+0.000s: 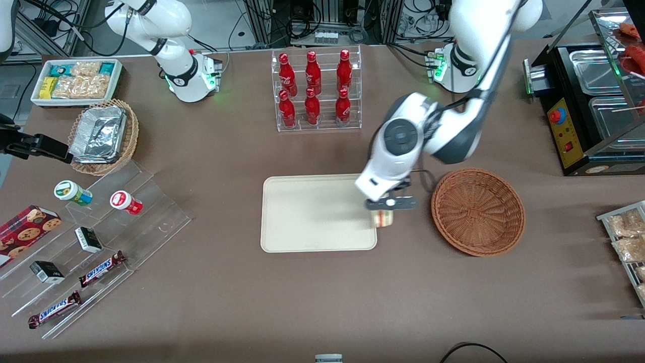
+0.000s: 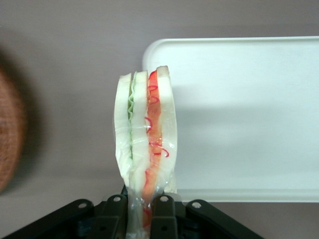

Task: Place sandwich from basket to tray
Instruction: 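Lift the sandwich and carry it with the left gripper over the tray, then lower the sandwich onto the tray and open the left gripper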

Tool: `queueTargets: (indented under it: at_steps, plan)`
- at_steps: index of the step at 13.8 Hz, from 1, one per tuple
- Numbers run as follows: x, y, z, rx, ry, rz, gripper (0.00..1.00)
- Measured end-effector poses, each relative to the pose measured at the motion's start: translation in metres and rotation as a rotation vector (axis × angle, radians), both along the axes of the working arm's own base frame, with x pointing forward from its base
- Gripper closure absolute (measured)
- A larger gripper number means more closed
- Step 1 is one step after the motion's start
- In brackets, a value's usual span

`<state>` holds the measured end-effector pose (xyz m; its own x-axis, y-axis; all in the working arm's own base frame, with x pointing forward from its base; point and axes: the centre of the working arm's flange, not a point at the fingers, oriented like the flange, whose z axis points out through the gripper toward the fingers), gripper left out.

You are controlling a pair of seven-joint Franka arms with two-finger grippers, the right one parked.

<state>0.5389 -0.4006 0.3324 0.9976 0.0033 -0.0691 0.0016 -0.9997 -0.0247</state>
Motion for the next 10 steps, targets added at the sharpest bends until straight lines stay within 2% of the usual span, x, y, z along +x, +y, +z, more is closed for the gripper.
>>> queueTargets:
  at_steps: [4, 10]
  plan:
    - [0.001, -0.047, -0.035, -0.003, 0.010, -0.041, 0.83]
    - [0.001, -0.066, -0.070, -0.011, 0.011, -0.086, 0.83]
